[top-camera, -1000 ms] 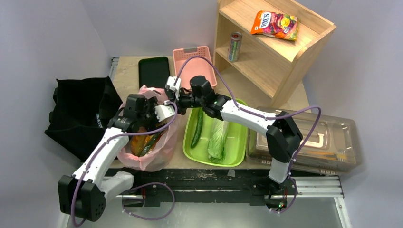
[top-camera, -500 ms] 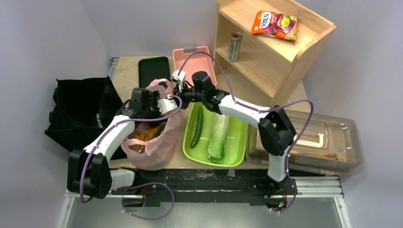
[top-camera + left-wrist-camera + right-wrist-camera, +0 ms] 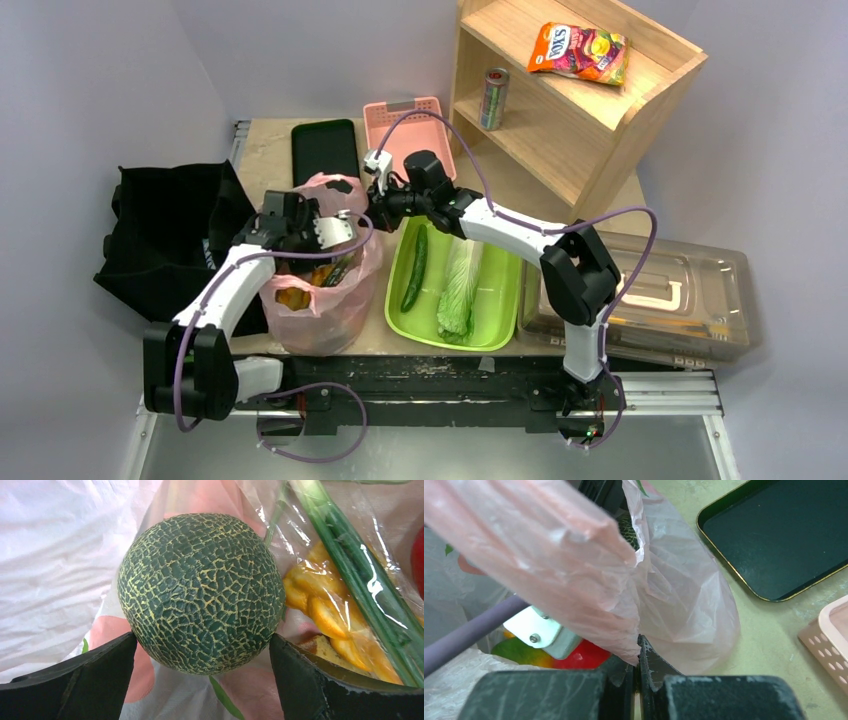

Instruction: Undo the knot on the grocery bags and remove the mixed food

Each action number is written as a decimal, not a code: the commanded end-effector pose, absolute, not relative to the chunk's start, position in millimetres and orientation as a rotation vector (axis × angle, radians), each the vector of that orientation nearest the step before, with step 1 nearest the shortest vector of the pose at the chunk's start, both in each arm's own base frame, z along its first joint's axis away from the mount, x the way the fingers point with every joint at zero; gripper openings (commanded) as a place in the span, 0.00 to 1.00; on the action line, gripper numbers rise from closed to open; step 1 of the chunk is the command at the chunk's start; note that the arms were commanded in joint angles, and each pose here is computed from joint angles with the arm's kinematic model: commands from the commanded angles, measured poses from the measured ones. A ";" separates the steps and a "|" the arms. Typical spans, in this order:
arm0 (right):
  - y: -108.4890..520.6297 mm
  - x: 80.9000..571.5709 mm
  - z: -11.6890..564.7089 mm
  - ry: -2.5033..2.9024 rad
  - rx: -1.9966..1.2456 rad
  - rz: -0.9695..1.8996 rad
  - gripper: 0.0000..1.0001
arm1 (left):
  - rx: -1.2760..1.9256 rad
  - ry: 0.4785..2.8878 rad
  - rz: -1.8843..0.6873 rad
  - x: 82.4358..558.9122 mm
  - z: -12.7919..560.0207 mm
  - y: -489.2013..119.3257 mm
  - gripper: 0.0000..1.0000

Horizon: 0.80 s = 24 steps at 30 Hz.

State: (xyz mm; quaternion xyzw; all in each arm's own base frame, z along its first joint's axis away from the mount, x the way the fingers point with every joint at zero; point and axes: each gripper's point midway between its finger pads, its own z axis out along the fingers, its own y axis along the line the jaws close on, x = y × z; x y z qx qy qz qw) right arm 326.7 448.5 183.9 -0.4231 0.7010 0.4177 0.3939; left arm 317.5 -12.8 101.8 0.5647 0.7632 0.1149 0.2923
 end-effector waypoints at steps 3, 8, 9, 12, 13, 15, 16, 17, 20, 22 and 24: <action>452.8 328.6 183.8 1.765 -1.102 1.072 0.00 | 1.554 2.237 0.221 316.4 54.4 -9.6 0.99; 454.4 329.0 182.4 1.758 -1.115 1.074 0.00 | 1.591 2.271 0.232 325.0 41.4 -10.8 1.00; 454.9 328.6 182.7 1.754 -1.119 1.075 0.00 | 1.608 2.268 0.237 324.6 38.6 -10.8 1.00; 455.2 328.1 182.9 1.750 -1.125 1.077 0.00 | 1.636 2.264 0.217 319.6 39.3 -14.0 0.89; 455.0 328.7 183.3 1.748 -1.125 1.076 0.00 | 1.610 2.255 0.199 320.1 47.5 -17.7 0.78; 454.3 330.1 185.4 1.741 -1.127 1.066 0.00 | 1.545 2.223 0.080 312.1 71.6 -31.2 0.65; 454.0 329.8 185.4 1.741 -1.128 1.064 0.00 | 1.541 2.174 -0.025 302.5 85.3 -42.8 0.62; 453.9 329.3 185.7 1.740 -1.129 1.066 0.00 | 1.554 2.105 -0.102 291.2 100.1 -53.0 0.57; 453.5 328.3 187.0 1.737 -1.130 1.068 0.00 | 1.614 1.943 -0.182 259.7 120.7 -68.1 0.48; 452.7 329.1 187.0 1.740 -1.126 1.064 0.00 | 1.626 1.900 -0.188 246.7 127.4 -69.9 0.44; 451.5 328.7 185.4 1.745 -1.123 1.058 0.00 | 1.627 1.886 -0.191 238.5 130.3 -69.2 0.44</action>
